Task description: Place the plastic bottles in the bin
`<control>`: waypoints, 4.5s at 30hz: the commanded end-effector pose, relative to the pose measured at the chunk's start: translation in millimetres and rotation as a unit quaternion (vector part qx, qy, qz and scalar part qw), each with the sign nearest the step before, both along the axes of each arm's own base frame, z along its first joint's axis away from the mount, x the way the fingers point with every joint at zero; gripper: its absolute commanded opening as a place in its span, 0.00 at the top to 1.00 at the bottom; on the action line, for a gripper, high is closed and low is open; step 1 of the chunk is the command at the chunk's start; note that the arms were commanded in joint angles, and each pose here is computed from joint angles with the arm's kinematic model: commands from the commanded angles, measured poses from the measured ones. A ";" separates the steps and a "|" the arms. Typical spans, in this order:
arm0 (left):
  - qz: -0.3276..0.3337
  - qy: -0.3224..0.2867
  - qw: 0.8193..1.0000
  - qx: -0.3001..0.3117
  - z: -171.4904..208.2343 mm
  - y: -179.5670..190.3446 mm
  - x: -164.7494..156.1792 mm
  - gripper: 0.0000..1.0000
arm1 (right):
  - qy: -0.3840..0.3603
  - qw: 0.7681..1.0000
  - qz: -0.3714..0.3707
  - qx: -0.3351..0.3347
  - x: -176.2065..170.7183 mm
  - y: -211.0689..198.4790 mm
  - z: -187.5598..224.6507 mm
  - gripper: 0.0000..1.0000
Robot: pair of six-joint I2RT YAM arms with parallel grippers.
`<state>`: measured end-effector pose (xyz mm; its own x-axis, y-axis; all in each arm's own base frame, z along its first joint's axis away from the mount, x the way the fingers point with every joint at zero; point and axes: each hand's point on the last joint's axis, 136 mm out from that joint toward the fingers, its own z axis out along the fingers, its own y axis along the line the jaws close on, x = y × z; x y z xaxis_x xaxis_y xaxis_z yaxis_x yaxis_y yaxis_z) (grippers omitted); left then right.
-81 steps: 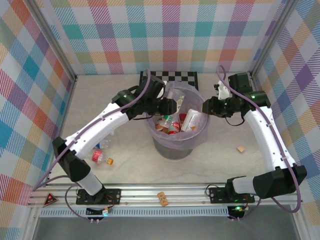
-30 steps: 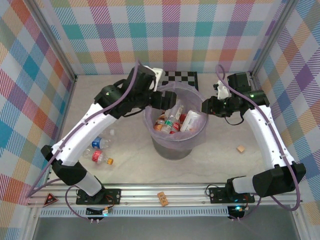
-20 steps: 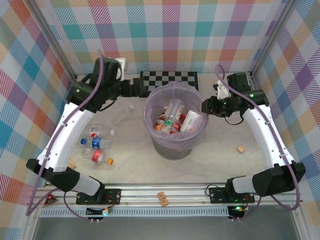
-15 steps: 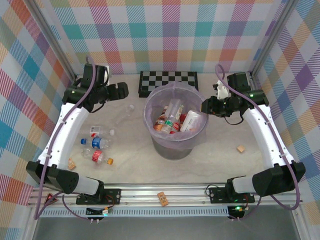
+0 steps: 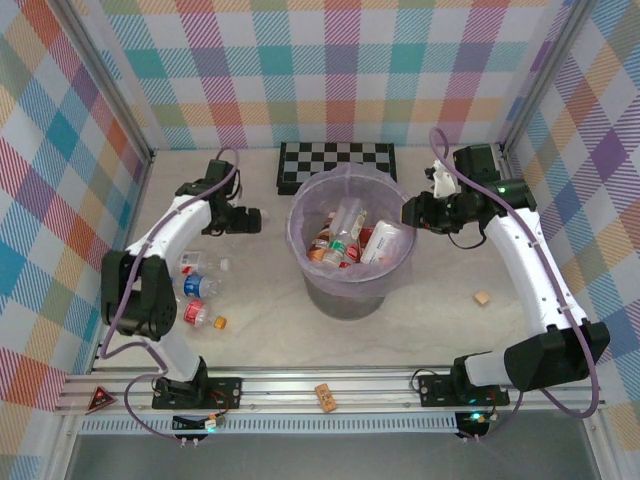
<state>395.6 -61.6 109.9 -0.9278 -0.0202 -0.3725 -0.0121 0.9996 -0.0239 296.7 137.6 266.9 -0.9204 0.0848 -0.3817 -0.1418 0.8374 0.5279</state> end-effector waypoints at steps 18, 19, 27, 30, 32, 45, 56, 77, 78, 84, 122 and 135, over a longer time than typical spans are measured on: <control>0.000 0.063 0.998 0.021 -70.5 6.4 7.4 0.35 | -0.013 1.000 0.002 0.015 1.9 3.2 10.5 0.64; 0.000 0.062 0.998 0.022 -70.3 6.6 8.5 0.37 | -0.013 1.000 0.002 0.015 1.8 3.1 10.7 0.64; 0.006 0.058 0.998 0.012 -61.2 3.5 9.8 0.48 | -0.015 1.000 0.003 0.015 1.2 3.0 12.1 0.64; 0.009 0.060 0.998 0.001 -51.7 0.8 6.7 0.48 | -0.016 1.000 0.003 0.015 1.3 3.0 12.5 0.64; 0.008 0.052 0.999 -0.009 -42.9 -2.2 6.2 0.48 | -0.016 1.000 0.003 0.017 1.3 3.5 13.7 0.64; 0.006 -0.052 0.996 -0.074 80.9 -17.4 -11.1 0.47 | -0.029 0.999 0.015 0.038 2.5 10.3 25.7 0.63; -0.113 -0.213 0.903 -0.356 260.5 -117.7 -72.9 0.59 | -0.024 0.999 0.013 0.042 4.6 11.9 20.3 0.63; -0.219 -0.074 0.898 -0.374 229.8 -287.9 -118.0 0.62 | -0.028 0.999 0.017 0.041 3.6 15.9 24.8 0.63; -0.212 -0.065 0.901 -0.372 222.0 -291.0 -117.2 0.62 | -0.029 0.999 0.017 0.041 3.6 16.0 25.2 0.63; -0.168 -0.022 0.924 -0.343 174.7 -293.0 -118.2 0.61 | -0.031 0.999 0.017 0.038 3.8 15.5 25.8 0.63; -0.179 0.016 0.949 -0.261 93.8 -289.4 -120.3 0.62 | -0.056 0.998 0.022 0.030 11.2 15.1 45.5 0.56; -0.196 -0.061 0.945 -0.254 156.6 -280.6 -109.4 0.42 | -0.078 0.996 0.026 0.032 13.4 15.7 60.4 0.48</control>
<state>290.2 -356.7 261.8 -0.8585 0.0879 -0.5051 0.3936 0.7443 -0.5395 309.4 147.6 311.6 -0.8759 0.0901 -0.4740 -0.2151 0.8065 0.5507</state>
